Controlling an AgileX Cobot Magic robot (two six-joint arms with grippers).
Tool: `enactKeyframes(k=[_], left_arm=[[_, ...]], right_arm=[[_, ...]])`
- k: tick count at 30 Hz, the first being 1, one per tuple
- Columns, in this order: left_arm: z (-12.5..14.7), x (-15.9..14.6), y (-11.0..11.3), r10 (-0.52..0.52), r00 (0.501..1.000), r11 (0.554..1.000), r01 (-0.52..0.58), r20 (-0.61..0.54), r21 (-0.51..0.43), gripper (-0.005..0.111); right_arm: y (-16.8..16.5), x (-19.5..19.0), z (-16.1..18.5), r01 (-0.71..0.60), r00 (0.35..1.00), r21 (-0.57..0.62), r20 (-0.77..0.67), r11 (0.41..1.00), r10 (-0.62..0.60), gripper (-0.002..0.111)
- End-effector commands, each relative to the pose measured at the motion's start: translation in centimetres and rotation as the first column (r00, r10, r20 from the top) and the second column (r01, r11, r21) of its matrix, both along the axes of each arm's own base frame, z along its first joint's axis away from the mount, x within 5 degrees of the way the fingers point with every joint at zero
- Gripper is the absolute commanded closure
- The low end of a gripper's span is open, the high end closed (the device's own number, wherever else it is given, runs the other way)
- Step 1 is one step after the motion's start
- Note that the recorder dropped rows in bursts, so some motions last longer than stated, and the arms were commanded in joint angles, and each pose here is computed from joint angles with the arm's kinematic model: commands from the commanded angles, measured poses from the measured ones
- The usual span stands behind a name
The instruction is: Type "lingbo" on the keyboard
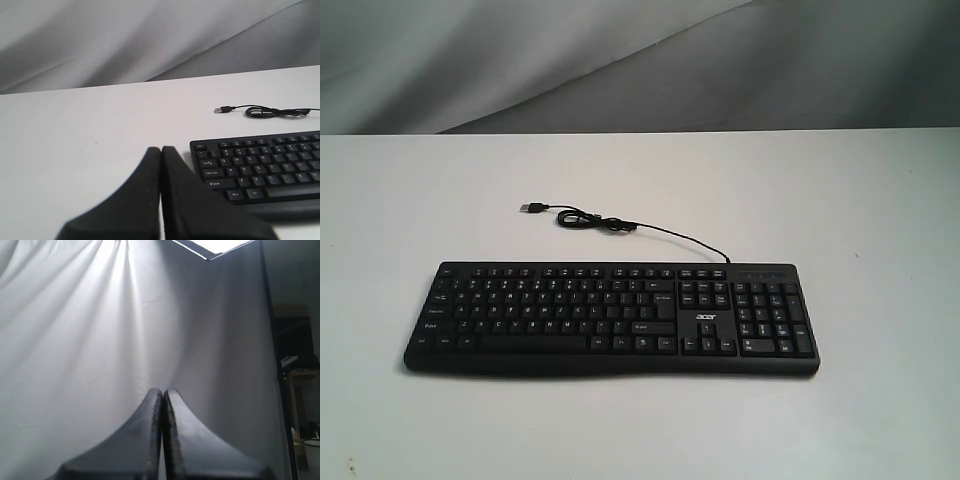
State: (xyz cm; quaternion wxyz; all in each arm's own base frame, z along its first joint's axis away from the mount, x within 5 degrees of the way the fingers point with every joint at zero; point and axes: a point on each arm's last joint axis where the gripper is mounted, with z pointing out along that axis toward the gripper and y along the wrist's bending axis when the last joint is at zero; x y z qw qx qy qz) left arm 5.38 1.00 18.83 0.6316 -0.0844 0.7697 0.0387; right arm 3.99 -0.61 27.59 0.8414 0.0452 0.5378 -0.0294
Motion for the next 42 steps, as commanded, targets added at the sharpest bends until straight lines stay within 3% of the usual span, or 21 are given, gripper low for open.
enactKeyframes(k=[1,5,9,12,17,20,27,31,34,39,42], left_arm=[[-0.1,0.0,0.0,0.002,1.0,1.0,-0.002,0.005,-0.011,0.106],[-0.1,0.0,0.0,0.002,1.0,1.0,-0.002,0.005,-0.011,0.106],[-0.1,0.0,0.0,0.002,1.0,1.0,-0.002,0.005,-0.011,0.106],[-0.1,0.0,0.0,0.002,1.0,1.0,-0.002,0.005,-0.011,0.106],[-0.1,0.0,0.0,0.002,1.0,1.0,-0.002,0.005,-0.011,0.106],[-0.1,0.0,0.0,0.002,1.0,1.0,-0.002,0.005,-0.011,0.106],[-0.1,0.0,0.0,0.002,1.0,1.0,-0.002,0.005,-0.011,0.106],[-0.1,0.0,0.0,0.002,1.0,1.0,-0.002,0.005,-0.011,0.106],[-0.1,0.0,0.0,0.002,1.0,1.0,-0.002,0.005,-0.011,0.106],[-0.1,0.0,0.0,0.002,1.0,1.0,-0.002,0.005,-0.011,0.106],[-0.1,0.0,0.0,0.002,1.0,1.0,-0.002,0.005,-0.011,0.106]], right_arm=[[0.3,-0.1,3.8,-0.027,0.991,0.001,-0.132,1.0,0.027,0.108],[0.4,2.0,6.7,-0.052,0.938,0.02,-0.343,0.998,0.056,0.108],[0.6,5.5,7.7,-0.089,0.812,0.116,-0.566,0.989,0.14,0.108],[1.6,8.0,6.7,-0.143,0.632,0.261,-0.718,0.955,0.291,0.108],[4.5,10.3,2.7,-0.181,0.17,0.464,-0.854,0.867,0.492,0.108],[5.2,11.7,1.0,-0.154,0.032,0.491,-0.865,0.858,0.501,0.108],[5.3,14.5,-1.0,-0.083,0.003,0.511,-0.858,0.855,0.513,0.108],[5.5,15.8,-1.3,-0.052,0.063,0.547,-0.833,0.835,0.55,0.108],[6.0,16.7,-1.1,-0.131,0.103,0.578,-0.8,0.805,0.591,0.108],[7.2,18.0,-1.2,-0.255,0.113,0.641,-0.724,0.724,0.681,0.108],[7.7,19.0,-1.4,-0.284,0.096,0.619,-0.741,0.732,0.664,0.108]])
